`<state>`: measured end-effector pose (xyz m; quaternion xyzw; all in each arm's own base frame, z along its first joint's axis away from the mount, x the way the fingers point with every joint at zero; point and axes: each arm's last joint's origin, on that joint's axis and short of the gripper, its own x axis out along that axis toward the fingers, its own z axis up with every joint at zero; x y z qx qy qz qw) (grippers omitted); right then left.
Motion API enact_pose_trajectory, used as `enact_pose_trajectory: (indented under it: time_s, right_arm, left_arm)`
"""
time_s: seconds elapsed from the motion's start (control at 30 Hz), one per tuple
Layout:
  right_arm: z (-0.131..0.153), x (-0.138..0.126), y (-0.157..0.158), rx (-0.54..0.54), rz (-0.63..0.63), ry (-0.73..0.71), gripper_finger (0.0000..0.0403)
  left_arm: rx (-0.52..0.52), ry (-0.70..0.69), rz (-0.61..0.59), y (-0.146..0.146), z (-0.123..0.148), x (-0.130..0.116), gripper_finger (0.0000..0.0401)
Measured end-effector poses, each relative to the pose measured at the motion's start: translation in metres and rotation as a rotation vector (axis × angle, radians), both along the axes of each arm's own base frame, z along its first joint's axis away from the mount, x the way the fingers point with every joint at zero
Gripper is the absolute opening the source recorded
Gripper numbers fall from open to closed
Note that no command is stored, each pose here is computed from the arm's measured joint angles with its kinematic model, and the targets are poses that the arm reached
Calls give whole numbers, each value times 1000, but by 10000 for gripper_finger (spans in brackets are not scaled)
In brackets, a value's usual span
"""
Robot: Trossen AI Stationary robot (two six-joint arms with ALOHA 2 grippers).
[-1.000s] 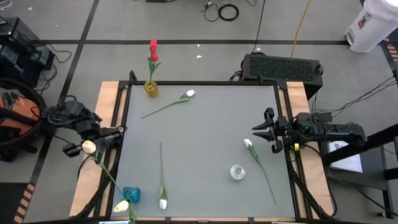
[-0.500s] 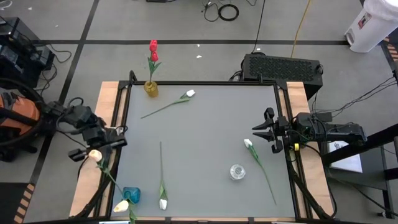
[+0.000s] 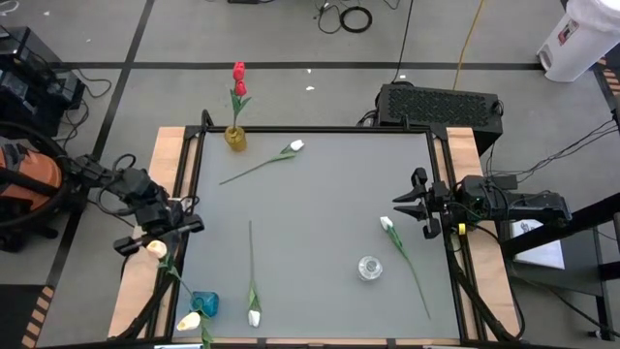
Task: Sort flowers into vase by color
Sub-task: Put the yellow tulip into the blue vase
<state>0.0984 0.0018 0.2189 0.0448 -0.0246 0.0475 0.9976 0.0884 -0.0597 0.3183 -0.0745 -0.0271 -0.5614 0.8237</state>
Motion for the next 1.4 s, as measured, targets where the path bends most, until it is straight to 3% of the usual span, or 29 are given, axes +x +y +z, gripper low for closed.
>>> enact_pose_trajectory:
  time_s: [1.07,1.4]
  right_arm:
    - [0,0,0,0,1,0,84]
    - [0,0,0,0,0,0,84]
  left_arm:
    - [65,167,-1,-4,-15,8,10]
    - [63,168,21,-3,-15,9,63]
